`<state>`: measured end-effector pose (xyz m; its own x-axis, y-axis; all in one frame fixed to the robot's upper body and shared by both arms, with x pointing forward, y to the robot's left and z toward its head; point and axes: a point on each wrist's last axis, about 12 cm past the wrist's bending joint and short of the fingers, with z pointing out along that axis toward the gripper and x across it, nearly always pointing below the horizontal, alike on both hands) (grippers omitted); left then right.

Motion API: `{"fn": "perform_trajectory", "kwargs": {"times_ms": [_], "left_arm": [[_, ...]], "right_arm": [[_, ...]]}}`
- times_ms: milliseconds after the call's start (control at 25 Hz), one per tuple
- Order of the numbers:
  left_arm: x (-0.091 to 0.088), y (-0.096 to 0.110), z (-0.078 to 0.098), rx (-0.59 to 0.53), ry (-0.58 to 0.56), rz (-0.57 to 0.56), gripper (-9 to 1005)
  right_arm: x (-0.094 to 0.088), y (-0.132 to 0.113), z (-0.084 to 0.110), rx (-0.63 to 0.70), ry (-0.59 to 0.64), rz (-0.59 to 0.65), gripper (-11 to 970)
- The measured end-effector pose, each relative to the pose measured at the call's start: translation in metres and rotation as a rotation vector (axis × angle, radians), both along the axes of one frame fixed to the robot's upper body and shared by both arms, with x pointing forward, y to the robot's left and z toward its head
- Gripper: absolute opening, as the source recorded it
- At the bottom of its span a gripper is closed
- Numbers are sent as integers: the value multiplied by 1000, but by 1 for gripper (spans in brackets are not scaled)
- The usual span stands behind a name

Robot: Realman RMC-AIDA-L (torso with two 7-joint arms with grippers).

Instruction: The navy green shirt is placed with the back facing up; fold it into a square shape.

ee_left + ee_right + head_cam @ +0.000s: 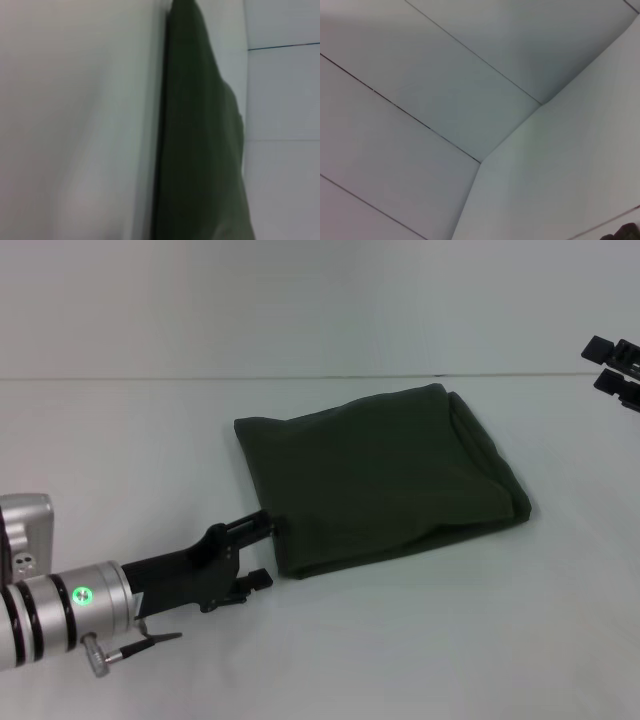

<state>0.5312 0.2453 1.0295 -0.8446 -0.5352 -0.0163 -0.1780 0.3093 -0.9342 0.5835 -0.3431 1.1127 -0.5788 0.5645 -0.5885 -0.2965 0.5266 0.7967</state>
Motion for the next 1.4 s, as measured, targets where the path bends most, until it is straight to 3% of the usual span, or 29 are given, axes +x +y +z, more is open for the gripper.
{"fn": "perform_trajectory", "kwargs": {"times_ms": [760, 1000, 1120, 1320, 1400], "left_arm": [[13, -24, -11, 95, 16, -29, 938], [13, -25, -11, 114, 10, -47, 762], [12, -24, -12, 125, -5, -57, 523], [12, -24, -11, 130, -27, -63, 310], [12, -24, -11, 132, -32, -69, 268]], "right_arm": [[-1, 0, -2, 19, 9, -5, 821], [-4, -2, -4, 32, 14, -12, 821], [-5, -2, -5, 36, 18, -14, 821], [-6, -1, -8, 46, 30, -13, 821], [-7, -2, -9, 49, 33, -15, 821]]}}
